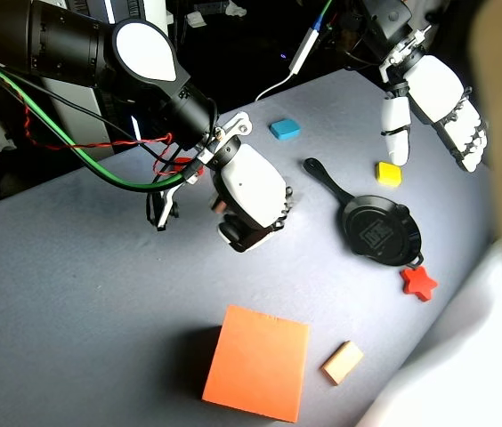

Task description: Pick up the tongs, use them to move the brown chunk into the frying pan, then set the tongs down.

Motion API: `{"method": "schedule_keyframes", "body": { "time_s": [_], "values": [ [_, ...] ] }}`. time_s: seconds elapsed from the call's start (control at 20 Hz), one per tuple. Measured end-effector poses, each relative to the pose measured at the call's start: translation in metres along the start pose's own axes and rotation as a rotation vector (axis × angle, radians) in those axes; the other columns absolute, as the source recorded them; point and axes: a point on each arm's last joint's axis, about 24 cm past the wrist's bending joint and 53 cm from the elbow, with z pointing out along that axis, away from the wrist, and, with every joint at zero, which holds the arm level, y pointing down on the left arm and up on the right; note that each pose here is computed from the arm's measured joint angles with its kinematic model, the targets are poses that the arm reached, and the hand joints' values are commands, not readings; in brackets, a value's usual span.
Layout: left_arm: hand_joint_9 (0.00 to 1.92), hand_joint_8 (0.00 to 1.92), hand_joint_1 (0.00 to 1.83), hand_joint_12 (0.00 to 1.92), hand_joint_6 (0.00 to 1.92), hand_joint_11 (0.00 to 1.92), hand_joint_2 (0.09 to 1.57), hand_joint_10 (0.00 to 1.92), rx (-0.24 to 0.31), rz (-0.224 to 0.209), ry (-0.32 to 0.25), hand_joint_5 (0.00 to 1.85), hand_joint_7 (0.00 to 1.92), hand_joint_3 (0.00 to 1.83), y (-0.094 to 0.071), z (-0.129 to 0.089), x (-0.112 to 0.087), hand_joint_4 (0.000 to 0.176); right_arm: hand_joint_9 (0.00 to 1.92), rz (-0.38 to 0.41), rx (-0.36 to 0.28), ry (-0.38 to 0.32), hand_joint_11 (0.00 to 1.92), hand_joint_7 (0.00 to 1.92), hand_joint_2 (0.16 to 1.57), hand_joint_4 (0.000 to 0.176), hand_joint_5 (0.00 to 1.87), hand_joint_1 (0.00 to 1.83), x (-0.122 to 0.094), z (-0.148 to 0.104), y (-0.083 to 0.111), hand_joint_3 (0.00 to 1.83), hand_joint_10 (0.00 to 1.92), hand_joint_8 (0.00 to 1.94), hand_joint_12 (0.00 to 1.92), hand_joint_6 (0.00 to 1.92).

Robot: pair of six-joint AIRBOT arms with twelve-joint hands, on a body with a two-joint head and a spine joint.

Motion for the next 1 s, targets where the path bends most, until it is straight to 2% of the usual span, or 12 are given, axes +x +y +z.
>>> {"method": "schedule_keyframes", "body": {
  "time_s": [0.05, 0.1, 0.15, 0.2, 0.25, 0.3, 0.35, 0.45, 0.6, 0.8, 0.9, 1.0],
  "values": [
    [0.10, 0.00, 0.00, 0.29, 0.01, 0.00, 1.19, 0.01, 0.000, 0.000, 0.000, 0.08, 0.11, 0.00, 0.000, 0.000, 0.000, 0.000, 1.54, 0.001, 0.003, 0.000, 1.48, 1.48, 1.47, 0.000, 1.08, 0.41, 0.000, 0.000, -0.002, 0.01, 1.82, 1.71, 1.92, 1.58],
    [0.10, 0.00, 0.00, 0.29, 0.01, 0.00, 1.19, 0.01, 0.001, 0.001, 0.000, 0.08, 0.11, 0.00, 0.000, 0.000, 0.000, 0.000, 1.54, 0.001, 0.005, 0.000, 1.48, 1.48, 1.47, 0.000, 1.08, 0.41, 0.000, -0.001, -0.003, 0.01, 1.82, 1.71, 1.92, 1.58],
    [0.08, 0.01, 0.00, 0.21, 0.01, 0.00, 1.19, 0.01, -0.001, 0.002, 0.001, 0.06, 0.09, 0.00, 0.001, 0.000, 0.000, 0.000, 1.56, 0.001, 0.006, 0.000, 1.51, 1.50, 1.48, 0.000, 1.10, 0.48, 0.000, -0.003, -0.003, 0.00, 1.87, 1.78, 1.92, 1.74],
    [0.10, 0.01, 0.00, 0.26, 0.01, 0.00, 1.19, 0.01, -0.001, 0.001, 0.002, 0.08, 0.11, 0.00, 0.001, 0.000, 0.001, 0.000, 1.62, 0.001, 0.007, 0.000, 1.57, 1.55, 1.46, 0.147, 1.29, 0.68, 0.000, -0.005, -0.005, 0.00, 1.92, 1.86, 1.92, 1.91],
    [0.10, 0.01, 0.00, 0.26, 0.01, 0.00, 1.19, 0.01, -0.001, 0.002, 0.002, 0.08, 0.11, 0.00, 0.001, 0.000, 0.001, 0.000, 1.62, 0.002, 0.007, 0.000, 1.57, 1.55, 1.46, 0.147, 1.29, 0.68, 0.000, -0.006, -0.005, 0.00, 1.92, 1.86, 1.92, 1.91],
    [0.11, 0.01, 0.00, 0.29, 0.01, 0.00, 1.18, 0.01, -0.002, 0.003, 0.002, 0.09, 0.11, 0.00, 0.001, 0.000, 0.001, 0.000, 1.64, 0.003, 0.007, -0.001, 1.60, 1.55, 1.45, 0.170, 1.32, 0.73, 0.000, -0.008, -0.005, 0.00, 1.92, 1.90, 1.92, 1.92],
    [0.10, 0.00, 0.00, 0.30, 0.00, 0.00, 1.18, 0.00, -0.002, 0.002, 0.002, 0.07, 0.10, 0.00, 0.001, 0.000, 0.001, 0.000, 1.65, 0.007, 0.006, -0.004, 1.62, 1.54, 1.45, 0.176, 1.32, 0.76, -0.002, -0.009, -0.005, 0.00, 1.92, 1.94, 1.92, 1.92],
    [0.10, 0.00, 0.00, 0.27, 0.00, 0.00, 1.19, 0.00, -0.002, 0.002, 0.003, 0.09, 0.11, 0.00, 0.001, 0.000, 0.001, 0.000, 1.65, 0.014, 0.002, -0.027, 1.64, 1.53, 1.44, 0.176, 1.29, 0.80, -0.014, -0.011, -0.004, 0.00, 1.92, 1.94, 1.92, 1.92],
    [0.10, 0.00, 0.00, 0.27, 0.00, 0.00, 1.18, 0.00, -0.002, 0.002, 0.003, 0.08, 0.10, 0.00, 0.001, 0.000, 0.001, 0.000, 1.65, 0.025, -0.015, -0.092, 1.64, 1.53, 1.43, 0.176, 1.28, 0.81, -0.049, -0.012, 0.001, 0.00, 1.92, 1.94, 1.92, 1.92],
    [0.10, 0.00, 0.00, 0.24, 0.00, 0.00, 1.19, 0.00, -0.002, 0.003, 0.003, 0.08, 0.10, 0.00, 0.002, 0.000, 0.001, 0.000, 1.63, 0.017, -0.026, -0.144, 1.63, 1.52, 1.44, 0.176, 1.26, 0.77, -0.077, 0.010, 0.008, 0.00, 1.92, 1.94, 1.92, 1.92],
    [0.10, 0.00, 0.00, 0.26, 0.00, 0.00, 1.19, 0.00, -0.003, 0.002, 0.003, 0.08, 0.10, 0.00, 0.002, 0.000, 0.001, 0.000, 1.62, -0.009, -0.053, -0.221, 1.62, 1.52, 1.45, 0.176, 1.26, 0.77, -0.098, 0.017, 0.017, 0.00, 1.92, 1.94, 1.92, 1.92],
    [0.09, 0.00, 0.00, 0.24, 0.00, 0.00, 1.19, 0.00, -0.002, 0.003, 0.004, 0.07, 0.09, 0.00, 0.002, 0.000, 0.002, 0.000, 1.66, -0.079, -0.102, -0.300, 1.63, 1.53, 1.46, 0.176, 1.26, 0.73, -0.119, 0.028, 0.037, 0.00, 1.92, 1.94, 1.92, 1.92]
  ]
}}
